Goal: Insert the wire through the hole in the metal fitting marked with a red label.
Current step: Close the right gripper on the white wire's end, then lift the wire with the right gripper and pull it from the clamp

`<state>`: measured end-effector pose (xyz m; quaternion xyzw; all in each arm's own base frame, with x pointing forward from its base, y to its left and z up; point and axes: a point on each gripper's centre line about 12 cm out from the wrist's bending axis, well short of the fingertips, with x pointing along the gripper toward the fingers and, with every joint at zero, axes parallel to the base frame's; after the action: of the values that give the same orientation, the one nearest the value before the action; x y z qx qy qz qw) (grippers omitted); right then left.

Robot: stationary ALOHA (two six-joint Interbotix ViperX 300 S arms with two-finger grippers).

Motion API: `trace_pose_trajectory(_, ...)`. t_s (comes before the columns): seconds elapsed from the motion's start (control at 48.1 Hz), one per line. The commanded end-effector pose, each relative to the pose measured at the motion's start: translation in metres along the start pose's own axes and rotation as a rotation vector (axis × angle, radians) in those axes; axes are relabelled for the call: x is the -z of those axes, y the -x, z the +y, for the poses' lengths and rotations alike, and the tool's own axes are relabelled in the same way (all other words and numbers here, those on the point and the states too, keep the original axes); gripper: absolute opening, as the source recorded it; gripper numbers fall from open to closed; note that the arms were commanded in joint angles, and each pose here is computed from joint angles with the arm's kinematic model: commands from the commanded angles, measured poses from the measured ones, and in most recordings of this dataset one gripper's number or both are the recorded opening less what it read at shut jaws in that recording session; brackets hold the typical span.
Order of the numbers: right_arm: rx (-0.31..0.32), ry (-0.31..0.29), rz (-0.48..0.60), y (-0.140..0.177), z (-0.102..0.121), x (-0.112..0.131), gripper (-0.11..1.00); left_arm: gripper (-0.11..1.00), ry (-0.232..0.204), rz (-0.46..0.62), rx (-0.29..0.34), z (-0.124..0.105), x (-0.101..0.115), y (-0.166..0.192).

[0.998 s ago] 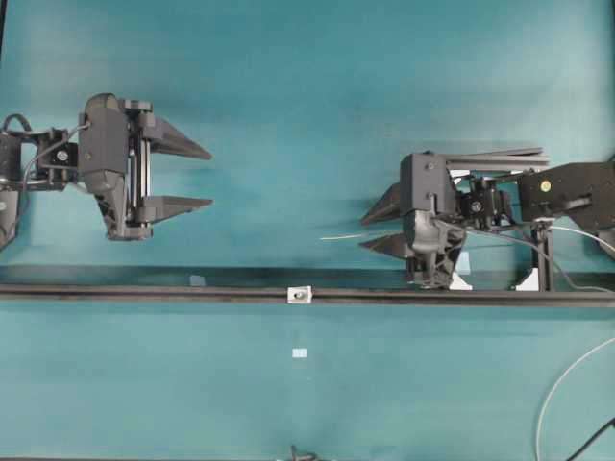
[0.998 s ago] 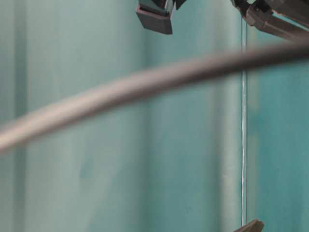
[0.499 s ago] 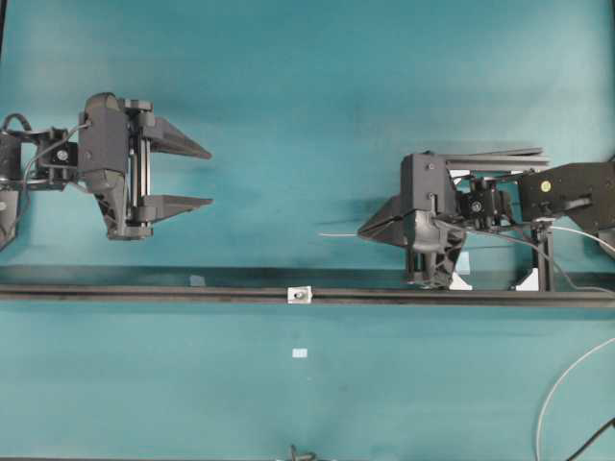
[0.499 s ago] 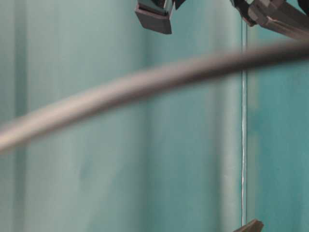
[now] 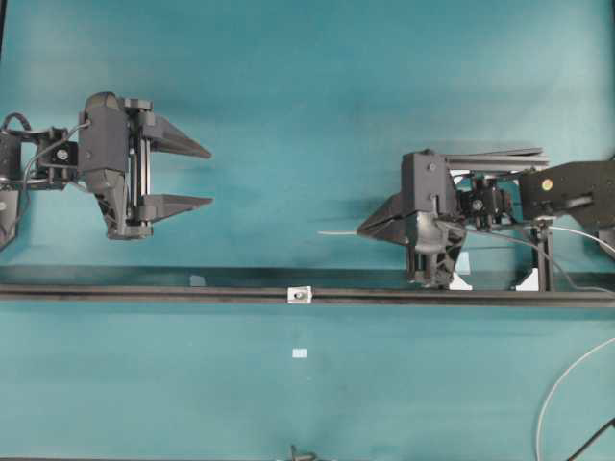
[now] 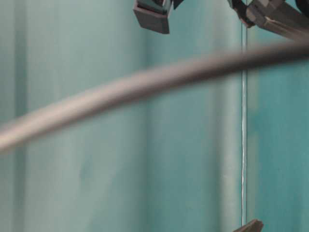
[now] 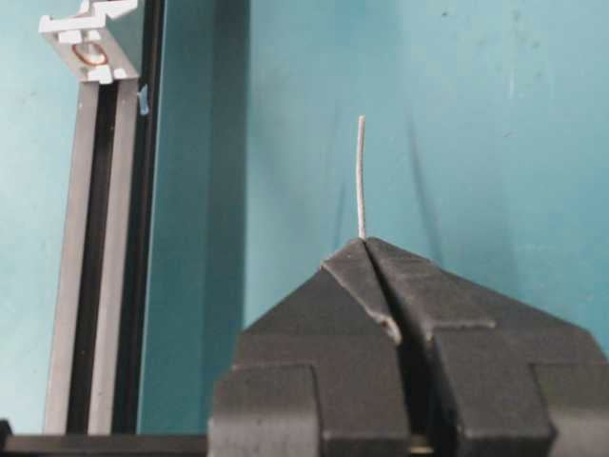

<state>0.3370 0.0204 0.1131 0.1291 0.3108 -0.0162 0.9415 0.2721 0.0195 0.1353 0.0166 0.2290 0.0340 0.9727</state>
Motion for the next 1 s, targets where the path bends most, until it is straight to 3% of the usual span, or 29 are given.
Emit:
trace_pose_trajectory(0.0,-0.010,0.007,-0.058,0.011,0.002,-0.018,-0.01,0.94,0.002,-0.033,-0.007,0.002,-0.009,-0.001)
trace_pose_trajectory(0.582,0.002,0.039,-0.227,0.065,-0.008,-0.049,-0.01,0.94,0.004,-0.059,-0.011,0.003,-0.016,0.002)
trace_pose_trajectory(0.977,0.000,0.030,-0.263,0.073,-0.008,-0.051,-0.01,0.94,0.030,-0.084,-0.014,0.004,-0.022,0.005)
